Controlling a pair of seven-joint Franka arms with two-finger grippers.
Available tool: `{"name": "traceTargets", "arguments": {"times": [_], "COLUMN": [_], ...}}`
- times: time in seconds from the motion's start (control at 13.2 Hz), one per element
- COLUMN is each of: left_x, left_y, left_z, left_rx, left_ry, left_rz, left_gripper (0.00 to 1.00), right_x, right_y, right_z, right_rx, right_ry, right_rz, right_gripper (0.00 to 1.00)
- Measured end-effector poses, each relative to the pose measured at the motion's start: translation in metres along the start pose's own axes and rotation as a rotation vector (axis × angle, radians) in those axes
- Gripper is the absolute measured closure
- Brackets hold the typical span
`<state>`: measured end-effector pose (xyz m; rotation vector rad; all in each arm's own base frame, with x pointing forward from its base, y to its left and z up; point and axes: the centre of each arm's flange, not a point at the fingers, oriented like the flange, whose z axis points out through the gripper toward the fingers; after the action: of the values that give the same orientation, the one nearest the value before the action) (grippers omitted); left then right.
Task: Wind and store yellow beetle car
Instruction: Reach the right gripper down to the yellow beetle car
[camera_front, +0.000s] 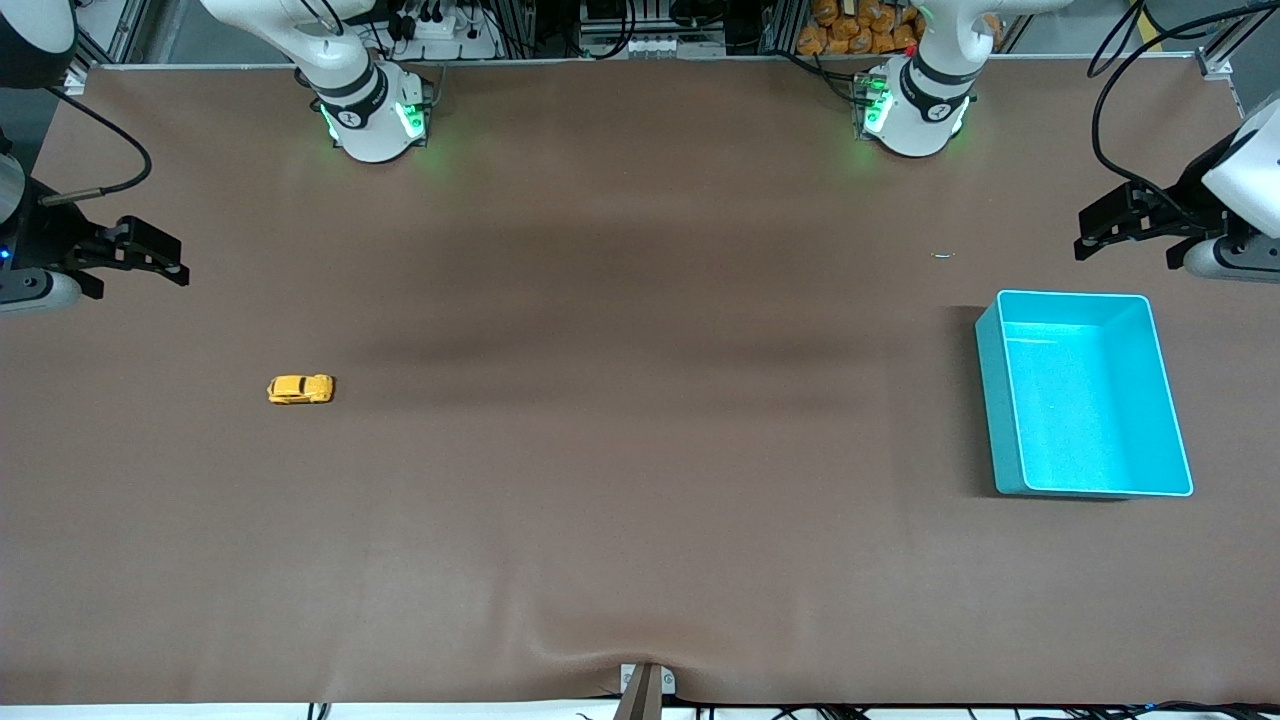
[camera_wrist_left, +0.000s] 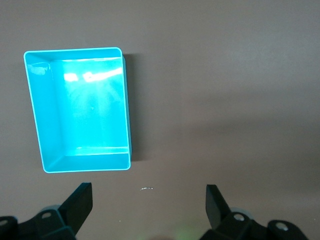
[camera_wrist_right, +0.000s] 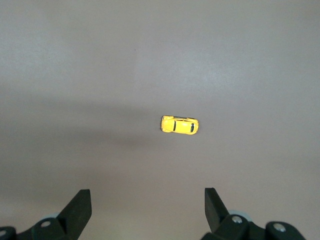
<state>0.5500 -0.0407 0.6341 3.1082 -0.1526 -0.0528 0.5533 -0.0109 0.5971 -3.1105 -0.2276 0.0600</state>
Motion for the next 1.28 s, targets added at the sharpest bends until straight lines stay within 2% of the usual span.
{"name": "traceTargets", "arguments": {"times": [0.38,0.53,0.83,0.98,1.28], "left_x": [0.0,0.001,0.003,0.003,0.003], "left_y": [0.002,0.004,0.008,0.012,0.016], "left_z": [0.001,0.002,0.005,0.005,0.005], "left_rx": [0.0,0.0,0.003,0.01,0.011], "left_ry": [-0.001,-0.003,-0.005,-0.006,-0.007], "left_rz": [0.003,0.007,0.015,0.024,0.031], "left_gripper": [0.0,0.0,0.0,0.0,0.0], "right_x": [-0.002,-0.001,-0.001,-0.008,-0.025], "right_y": [0.0,0.002,0.009,0.011,0.026], "right_z": [-0.002,0.013,0.11,0.165,0.237], "right_rx": [-0.001,0.0,-0.024,-0.047,-0.025], "right_ry": [0.001,-0.005,0.009,0.024,-0.038], "right_rz": [-0.004,-0.063,-0.301,-0.463,-0.903], "right_gripper": [0.0,0.0,0.0,0.0,0.0]}}
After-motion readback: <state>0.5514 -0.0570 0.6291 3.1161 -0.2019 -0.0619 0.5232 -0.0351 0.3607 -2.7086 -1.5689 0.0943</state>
